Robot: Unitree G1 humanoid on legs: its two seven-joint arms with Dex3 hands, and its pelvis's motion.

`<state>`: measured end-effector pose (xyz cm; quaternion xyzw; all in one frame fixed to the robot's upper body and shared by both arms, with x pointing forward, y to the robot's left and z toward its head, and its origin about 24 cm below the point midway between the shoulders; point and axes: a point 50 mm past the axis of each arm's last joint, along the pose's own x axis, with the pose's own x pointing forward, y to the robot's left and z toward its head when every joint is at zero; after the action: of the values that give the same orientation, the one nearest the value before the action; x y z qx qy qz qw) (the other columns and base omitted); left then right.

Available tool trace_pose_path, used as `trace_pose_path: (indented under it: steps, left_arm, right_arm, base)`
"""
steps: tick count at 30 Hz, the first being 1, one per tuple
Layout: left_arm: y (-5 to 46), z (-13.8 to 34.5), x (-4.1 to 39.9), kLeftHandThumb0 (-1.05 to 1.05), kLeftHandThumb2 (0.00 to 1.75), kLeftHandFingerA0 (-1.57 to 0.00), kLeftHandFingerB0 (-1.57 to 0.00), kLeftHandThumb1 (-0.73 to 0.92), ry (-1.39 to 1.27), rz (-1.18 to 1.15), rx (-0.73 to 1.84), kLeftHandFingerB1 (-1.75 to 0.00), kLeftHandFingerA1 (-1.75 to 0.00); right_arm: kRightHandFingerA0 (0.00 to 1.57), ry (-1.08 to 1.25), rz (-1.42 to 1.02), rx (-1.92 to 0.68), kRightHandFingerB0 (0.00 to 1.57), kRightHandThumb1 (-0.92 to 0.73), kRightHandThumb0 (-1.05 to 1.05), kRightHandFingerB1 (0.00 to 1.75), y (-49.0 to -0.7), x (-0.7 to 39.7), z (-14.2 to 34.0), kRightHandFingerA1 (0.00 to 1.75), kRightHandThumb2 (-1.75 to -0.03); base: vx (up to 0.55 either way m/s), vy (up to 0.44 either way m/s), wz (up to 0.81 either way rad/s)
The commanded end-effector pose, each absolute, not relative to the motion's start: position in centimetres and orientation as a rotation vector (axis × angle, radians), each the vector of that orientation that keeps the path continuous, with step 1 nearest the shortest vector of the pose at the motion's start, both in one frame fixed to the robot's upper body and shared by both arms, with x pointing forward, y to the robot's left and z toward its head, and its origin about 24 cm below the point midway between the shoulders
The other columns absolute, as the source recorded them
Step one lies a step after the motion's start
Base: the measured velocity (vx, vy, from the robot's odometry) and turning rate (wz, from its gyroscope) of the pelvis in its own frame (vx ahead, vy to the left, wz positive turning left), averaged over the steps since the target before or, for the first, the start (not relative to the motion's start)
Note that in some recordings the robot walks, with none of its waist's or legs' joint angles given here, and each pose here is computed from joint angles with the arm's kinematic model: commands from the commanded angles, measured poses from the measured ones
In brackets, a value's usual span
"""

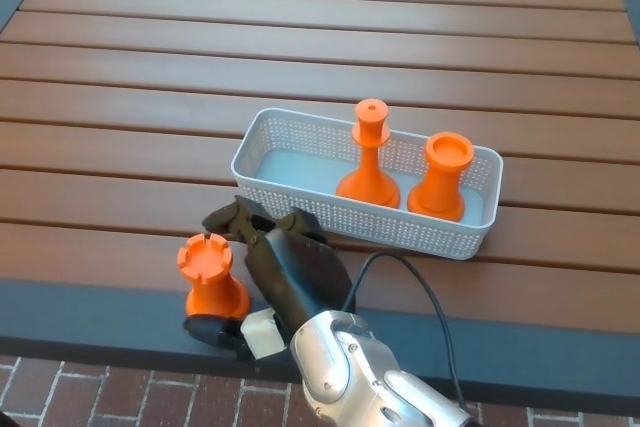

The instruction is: Using the right hand to place 3 different shape and weight chess pieces into a small container

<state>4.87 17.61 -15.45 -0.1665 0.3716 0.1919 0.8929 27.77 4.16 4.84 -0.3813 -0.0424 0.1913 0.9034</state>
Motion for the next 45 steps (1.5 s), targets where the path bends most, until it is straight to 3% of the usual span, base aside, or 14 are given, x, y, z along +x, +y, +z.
trace_pose_path:
  steps: [1, 10, 11, 20, 23, 25, 26, 28, 30, 33, 34, 36, 37, 45]
  left_arm:
    - [14.8, -15.8, 4.5, -0.07, 1.13, -1.06, -1.01, 0.53, 0.794, 0.308, -0.436, -1.27, -1.53]
    - [14.5, -15.6, 5.1, -0.16, 0.97, -1.06, -0.99, 0.62, 0.78, 0.296, -0.383, -1.24, -1.49]
    - [14.4, -15.6, 5.2, -0.16, 1.03, -1.04, -0.97, 0.6, 0.777, 0.293, -0.39, -1.27, -1.54]
    - [14.2, -15.5, 5.2, -0.14, 0.99, -1.03, -0.96, 0.61, 0.759, 0.303, -0.424, -1.27, -1.54]
    - [14.3, -15.4, 5.0, -0.14, 1.0, -1.0, -0.94, 0.6, 0.756, 0.286, -0.36, -1.3, -1.58]
    - [14.4, -15.3, 5.0, -0.14, 1.0, -1.0, -0.94, 0.6, 0.754, 0.282, -0.36, -1.3, -1.58]
    - [14.4, -15.4, 4.9, -0.14, 0.95, -0.98, -0.94, 0.62, 0.76, 0.287, -0.357, -1.29, -1.57]
    - [14.3, -15.4, 4.7, -0.14, 0.95, -0.98, -0.94, 0.62, 0.768, 0.293, -0.354, -1.29, -1.57]
    - [14.4, -15.4, 4.5, -0.12, 1.08, -1.01, -0.96, 0.57, 0.763, 0.287, -0.355, -1.32, -1.58]
    - [14.4, -15.4, 4.5, -0.12, 1.08, -1.01, -0.96, 0.57, 0.765, 0.286, -0.348, -1.32, -1.58]
    - [14.4, -15.5, 4.4, -0.1, 1.08, -1.01, -0.97, 0.54, 0.771, 0.297, -0.368, -1.3, -1.61]
    - [14.4, -15.5, 4.3, -0.1, 1.08, -1.01, -0.97, 0.54, 0.775, 0.305, -0.383, -1.3, -1.61]
    - [14.4, -15.6, 4.1, -0.1, 0.98, -1.04, -0.98, 0.61, 0.78, 0.322, -0.413, -1.27, -1.58]
    - [14.4, -15.7, 3.6, -0.11, 0.93, -1.08, -0.97, 0.6, 0.812, 0.338, -0.375, -1.2, -1.48]
  right_arm:
    - [0.35, -0.489, 0.839, -0.391, 0.0, -0.67, -1.01, 1.04, 16.5, 21.0, 19.7, 1.51, -0.59]
    - [0.47, -0.476, 0.846, -0.353, 0.0, -0.68, -1.01, 1.09, 17.0, 20.8, 19.9, 1.55, -0.56]
    - [0.61, -0.472, 0.839, -0.365, 0.08, -0.54, -1.04, 0.81, 17.1, 20.7, 19.9, 1.24, -1.08]
    - [0.65, -0.456, 0.797, -0.389, 0.12, -0.52, -0.99, 0.82, 17.4, 20.7, 19.4, 1.23, -1.07]
    - [1.36, -0.436, 0.699, -0.417, 0.47, -0.64, -0.74, 0.98, 17.6, 20.8, 19.1, 1.47, -1.24]
    - [1.36, -0.444, 0.689, -0.426, 0.47, -0.64, -0.74, 0.98, 17.6, 20.8, 19.1, 1.47, -1.24]
    - [1.57, -0.46, 0.669, -0.456, 0.84, -0.56, -0.51, 1.38, 17.5, 20.8, 18.9, 1.75, -1.42]
    - [1.57, -0.48, 0.642, -0.492, 0.84, -0.56, -0.51, 1.38, 17.3, 20.9, 18.8, 1.75, -1.42]
    - [1.57, -0.489, 0.622, -0.539, 1.19, -0.54, -0.49, 1.49, 17.2, 21.0, 18.6, 1.75, -1.5]
    - [1.57, -0.494, 0.615, -0.548, 1.19, -0.54, -0.49, 1.49, 17.2, 21.0, 18.5, 1.75, -1.5]
    - [1.49, -0.508, 0.599, -0.567, 0.9, -0.44, -0.34, 1.75, 17.1, 21.1, 18.2, 1.75, -1.31]
    - [1.49, -0.518, 0.587, -0.58, 0.9, -0.44, -0.34, 1.75, 17.1, 21.1, 18.0, 1.75, -1.31]
    - [1.42, -0.529, 0.572, -0.593, 0.78, -0.48, -0.39, 1.41, 17.0, 21.2, 17.6, 1.75, -1.2]
    - [1.28, -0.509, 0.564, -0.596, 0.68, -0.55, -0.38, 1.53, 16.4, 21.6, 16.3, 1.75, -1.07]
  base:
    - [0.0, 0.0, 0.0]
    - [0.0, 0.0, 0.0]
    - [0.0, 0.0, 0.0]
    - [0.0, 0.0, 0.0]
    - [0.0, 0.0, 0.0]
    - [0.0, 0.0, 0.0]
    - [0.0, 0.0, 0.0]
    - [0.0, 0.0, 0.0]
    - [0.0, 0.0, 0.0]
    - [0.0, 0.0, 0.0]
    - [0.0, 0.0, 0.0]
    - [0.0, 0.0, 0.0]
    - [0.0, 0.0, 0.0]
    - [0.0, 0.0, 0.0]
